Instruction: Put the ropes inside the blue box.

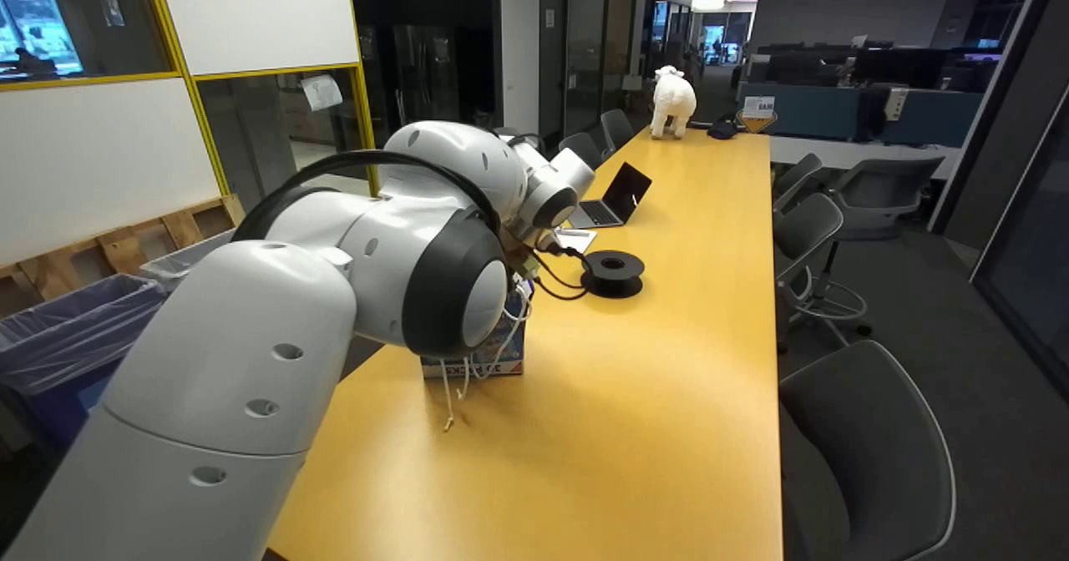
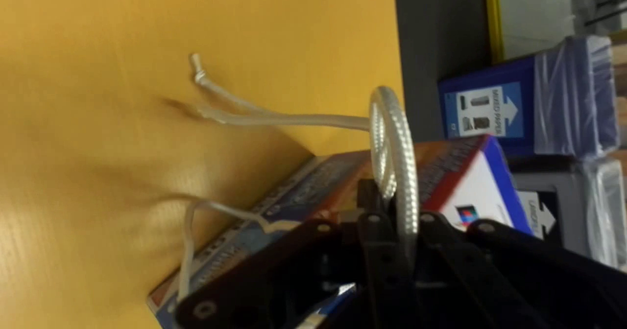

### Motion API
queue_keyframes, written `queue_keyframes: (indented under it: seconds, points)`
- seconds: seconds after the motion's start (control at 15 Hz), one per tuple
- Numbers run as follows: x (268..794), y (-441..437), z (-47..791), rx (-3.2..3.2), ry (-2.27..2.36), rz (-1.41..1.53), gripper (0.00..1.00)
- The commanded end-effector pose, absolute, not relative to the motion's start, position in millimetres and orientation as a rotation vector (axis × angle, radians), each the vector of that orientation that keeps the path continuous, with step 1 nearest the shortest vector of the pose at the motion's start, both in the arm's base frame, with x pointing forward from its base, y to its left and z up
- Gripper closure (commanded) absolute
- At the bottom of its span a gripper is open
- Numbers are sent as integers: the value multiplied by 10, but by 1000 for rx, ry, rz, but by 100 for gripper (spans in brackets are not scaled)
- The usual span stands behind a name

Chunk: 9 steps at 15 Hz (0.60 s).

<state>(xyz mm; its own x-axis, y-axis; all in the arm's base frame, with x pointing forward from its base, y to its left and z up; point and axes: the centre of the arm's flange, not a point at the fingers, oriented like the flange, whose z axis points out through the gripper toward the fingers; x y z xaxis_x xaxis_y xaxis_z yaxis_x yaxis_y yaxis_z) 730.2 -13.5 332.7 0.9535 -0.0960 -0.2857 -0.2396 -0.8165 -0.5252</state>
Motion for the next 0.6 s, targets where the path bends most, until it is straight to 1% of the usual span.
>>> queue_keyframes:
  seconds: [0.0,0.53]
  points:
    - [7750,-102,4004,-2419,447,218,98]
    - [8124,-159,5205,-2214,877,-43,98]
